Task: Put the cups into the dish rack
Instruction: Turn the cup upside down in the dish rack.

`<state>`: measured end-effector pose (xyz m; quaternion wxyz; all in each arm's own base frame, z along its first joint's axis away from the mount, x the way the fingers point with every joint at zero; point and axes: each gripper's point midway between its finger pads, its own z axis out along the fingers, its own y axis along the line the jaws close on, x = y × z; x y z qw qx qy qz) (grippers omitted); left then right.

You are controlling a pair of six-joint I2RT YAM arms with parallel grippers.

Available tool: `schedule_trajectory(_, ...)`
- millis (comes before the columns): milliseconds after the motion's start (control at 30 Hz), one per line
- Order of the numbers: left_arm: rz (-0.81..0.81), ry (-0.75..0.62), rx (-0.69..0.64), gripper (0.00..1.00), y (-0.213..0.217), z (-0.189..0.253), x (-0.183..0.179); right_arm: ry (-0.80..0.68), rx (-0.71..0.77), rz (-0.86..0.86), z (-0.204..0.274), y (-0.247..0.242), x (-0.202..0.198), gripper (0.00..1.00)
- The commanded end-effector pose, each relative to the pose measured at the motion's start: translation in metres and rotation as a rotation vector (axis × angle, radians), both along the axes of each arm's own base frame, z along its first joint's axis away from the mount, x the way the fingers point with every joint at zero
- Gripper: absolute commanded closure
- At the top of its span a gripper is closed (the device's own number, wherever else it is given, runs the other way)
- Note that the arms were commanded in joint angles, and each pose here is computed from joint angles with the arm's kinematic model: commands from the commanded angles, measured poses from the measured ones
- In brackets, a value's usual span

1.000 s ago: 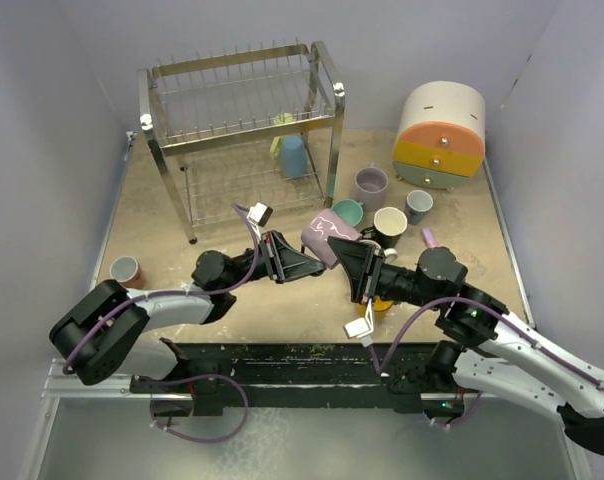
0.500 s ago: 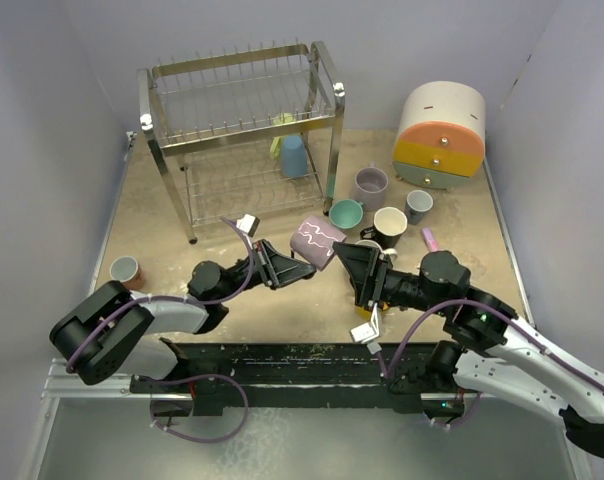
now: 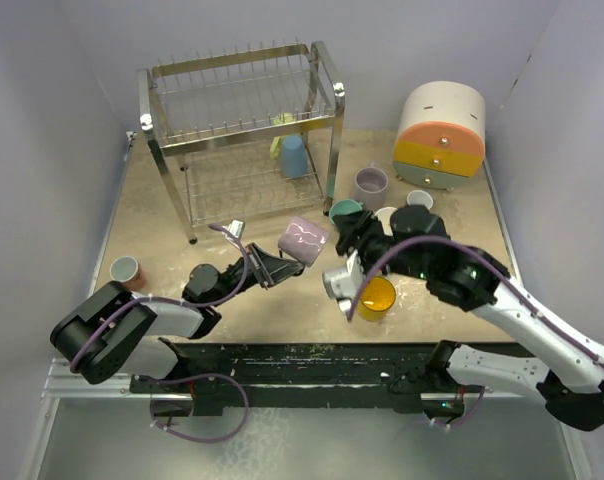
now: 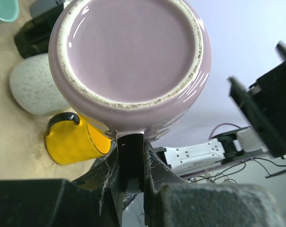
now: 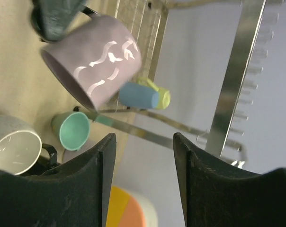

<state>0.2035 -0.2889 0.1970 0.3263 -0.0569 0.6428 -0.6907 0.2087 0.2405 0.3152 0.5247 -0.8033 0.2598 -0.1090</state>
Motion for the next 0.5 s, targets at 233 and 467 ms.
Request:
schedule_trajectory(233,0.130,-0.219,0.017,1.00,0.022,0.025,0.022,0.674,0.097,-0.483,0.001,-0.059,0.084,0.48)
schedule_trajectory(467,0.189,-0.279,0.133,1.00,0.027,0.024,0.030,0.891,0.171,-0.423,-0.028,-0.044,0.078,0.46)
